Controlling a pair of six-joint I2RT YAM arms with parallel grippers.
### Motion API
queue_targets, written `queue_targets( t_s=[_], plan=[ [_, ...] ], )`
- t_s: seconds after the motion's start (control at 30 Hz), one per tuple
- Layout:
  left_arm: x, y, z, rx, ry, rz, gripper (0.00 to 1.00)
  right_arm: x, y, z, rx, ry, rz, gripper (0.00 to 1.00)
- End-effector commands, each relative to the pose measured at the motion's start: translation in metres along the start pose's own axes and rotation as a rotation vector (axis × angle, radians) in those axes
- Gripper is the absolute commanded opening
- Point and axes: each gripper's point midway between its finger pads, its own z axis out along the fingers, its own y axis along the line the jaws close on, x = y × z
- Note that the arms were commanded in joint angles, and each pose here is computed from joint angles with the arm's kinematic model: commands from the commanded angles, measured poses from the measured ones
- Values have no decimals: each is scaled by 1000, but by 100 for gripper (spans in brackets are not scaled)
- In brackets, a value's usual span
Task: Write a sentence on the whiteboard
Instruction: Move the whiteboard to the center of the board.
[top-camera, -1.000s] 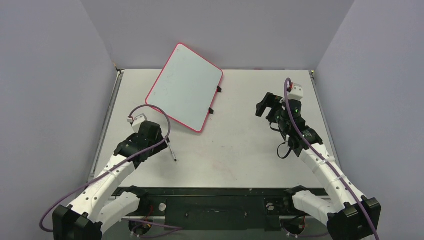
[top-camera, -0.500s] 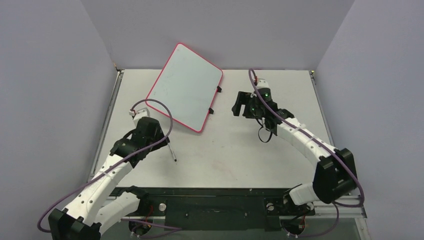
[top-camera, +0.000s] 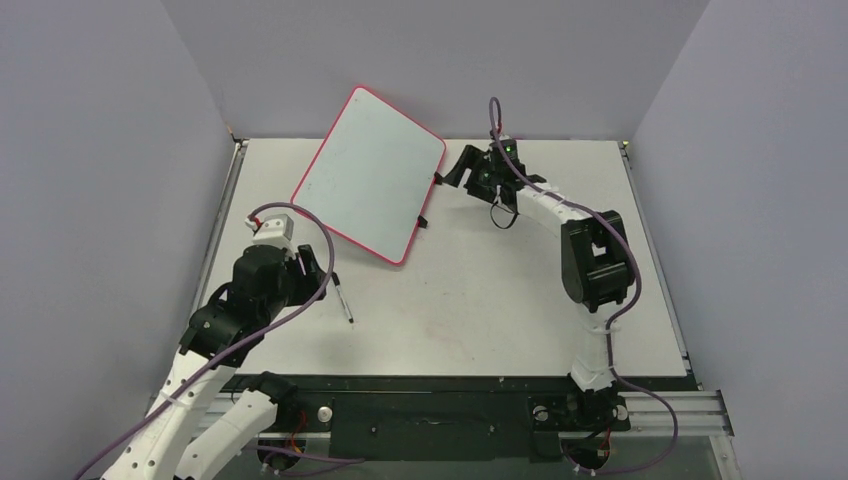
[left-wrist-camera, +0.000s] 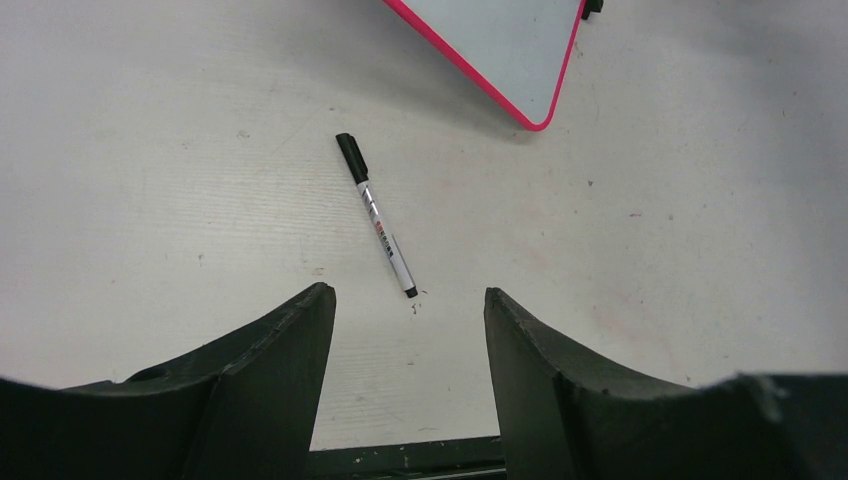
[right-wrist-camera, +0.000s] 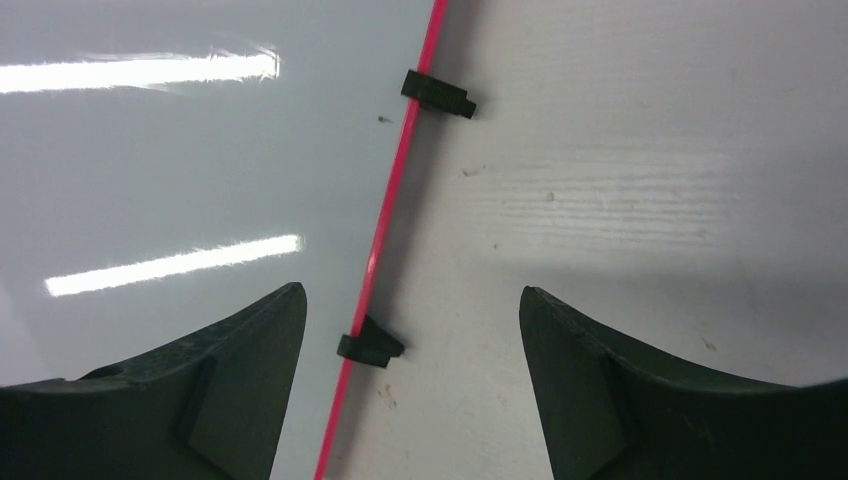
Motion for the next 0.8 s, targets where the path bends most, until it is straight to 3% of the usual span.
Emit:
queue_targets(
  t_s=[0.0, 0.2, 0.37, 0.47, 0.77],
  plan=[
    [-15, -11, 0, 73, -60, 24, 54, -55, 44, 12, -132, -154, 232, 73],
    [-18, -9, 2, 96, -66, 1, 54, -77, 50, 41, -193, -238, 468, 67],
    [-22, -5, 2, 107, -82, -19, 54, -87, 33, 60, -134, -335, 489, 62],
    [-22, -5, 3, 114, -81, -23, 54, -94, 27, 83, -144, -357, 470, 53],
    [-23, -5, 1, 118, -94, -28, 54, -101, 7, 123, -109, -349, 427, 51]
  ],
)
